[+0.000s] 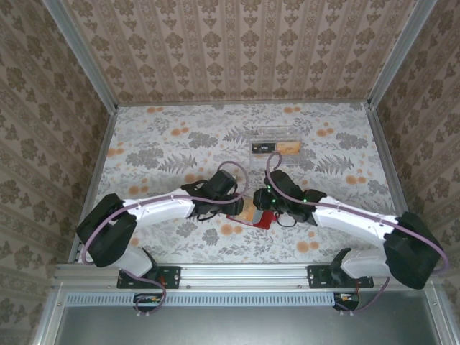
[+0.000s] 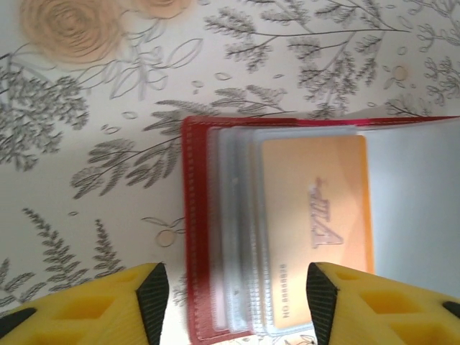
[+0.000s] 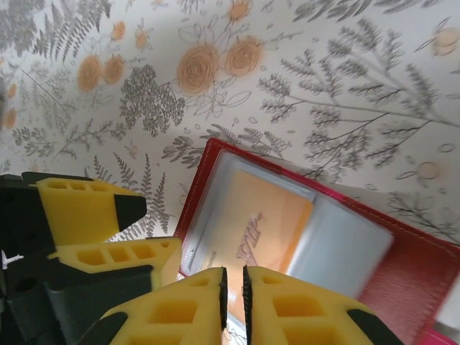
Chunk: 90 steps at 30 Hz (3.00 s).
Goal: Take the credit cards out of the card holder
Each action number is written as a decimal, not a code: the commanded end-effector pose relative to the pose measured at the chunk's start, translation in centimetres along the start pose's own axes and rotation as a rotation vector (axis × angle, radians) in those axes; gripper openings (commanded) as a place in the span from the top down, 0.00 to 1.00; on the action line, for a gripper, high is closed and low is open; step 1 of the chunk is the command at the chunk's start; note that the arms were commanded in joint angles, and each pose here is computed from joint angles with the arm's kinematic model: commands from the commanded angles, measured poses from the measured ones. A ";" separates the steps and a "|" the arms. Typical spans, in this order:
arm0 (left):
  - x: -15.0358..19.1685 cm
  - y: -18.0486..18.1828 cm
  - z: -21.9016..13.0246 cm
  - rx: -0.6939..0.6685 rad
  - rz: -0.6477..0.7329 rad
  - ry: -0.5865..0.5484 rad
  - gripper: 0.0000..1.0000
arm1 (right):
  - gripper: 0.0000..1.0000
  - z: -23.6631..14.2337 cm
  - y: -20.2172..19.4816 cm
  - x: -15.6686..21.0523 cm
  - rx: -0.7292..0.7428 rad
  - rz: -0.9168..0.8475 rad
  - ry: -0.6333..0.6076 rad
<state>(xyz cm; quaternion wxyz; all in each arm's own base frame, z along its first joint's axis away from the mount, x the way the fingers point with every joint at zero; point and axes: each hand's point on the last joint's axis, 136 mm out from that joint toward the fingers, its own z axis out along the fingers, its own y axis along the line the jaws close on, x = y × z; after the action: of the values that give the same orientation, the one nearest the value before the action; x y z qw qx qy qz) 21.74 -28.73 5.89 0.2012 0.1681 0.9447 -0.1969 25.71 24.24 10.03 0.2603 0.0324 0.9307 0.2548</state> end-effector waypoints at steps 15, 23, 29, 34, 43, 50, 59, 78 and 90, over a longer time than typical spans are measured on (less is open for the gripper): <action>-0.2 -2.3 2.1 0.221 -0.062 0.028 0.75 | 0.77 4.8 -2.1 4.7 -0.045 0.138 0.138; 0.7 -1.4 3.2 0.195 -0.081 0.064 0.80 | 0.77 5.0 -2.6 4.9 -0.048 0.156 0.133; 1.5 -0.7 4.0 0.159 -0.101 0.096 0.82 | 0.78 5.1 -3.1 5.1 -0.060 0.179 0.134; 2.1 -0.4 4.3 0.145 -0.111 0.112 0.82 | 0.80 5.3 -3.3 5.3 -0.081 0.197 0.136; 2.3 -0.5 4.6 0.143 -0.112 0.127 0.83 | 0.87 5.4 -3.1 5.2 -0.120 0.223 0.133; 2.7 0.5 4.7 0.105 -0.140 0.138 0.89 | 1.00 5.1 -4.0 5.4 -0.105 0.239 0.130; 3.1 2.2 5.0 0.053 -0.183 0.157 0.94 | 1.00 3.8 -6.3 5.6 -0.076 0.269 0.109; 2.3 1.7 4.6 0.068 -0.173 0.145 0.95 | 1.00 -2.1 -7.6 4.2 -0.083 0.202 0.009; -0.8 0.1 2.0 0.117 -0.140 0.050 0.82 | 1.00 -8.1 -4.8 0.0 -0.051 -0.060 -0.062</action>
<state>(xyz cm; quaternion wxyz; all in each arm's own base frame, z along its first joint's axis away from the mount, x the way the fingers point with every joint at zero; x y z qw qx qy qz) 22.72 -30.76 3.40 0.1429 0.1199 0.9422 -0.2783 21.77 17.12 12.13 0.2837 0.0516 0.9055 0.3114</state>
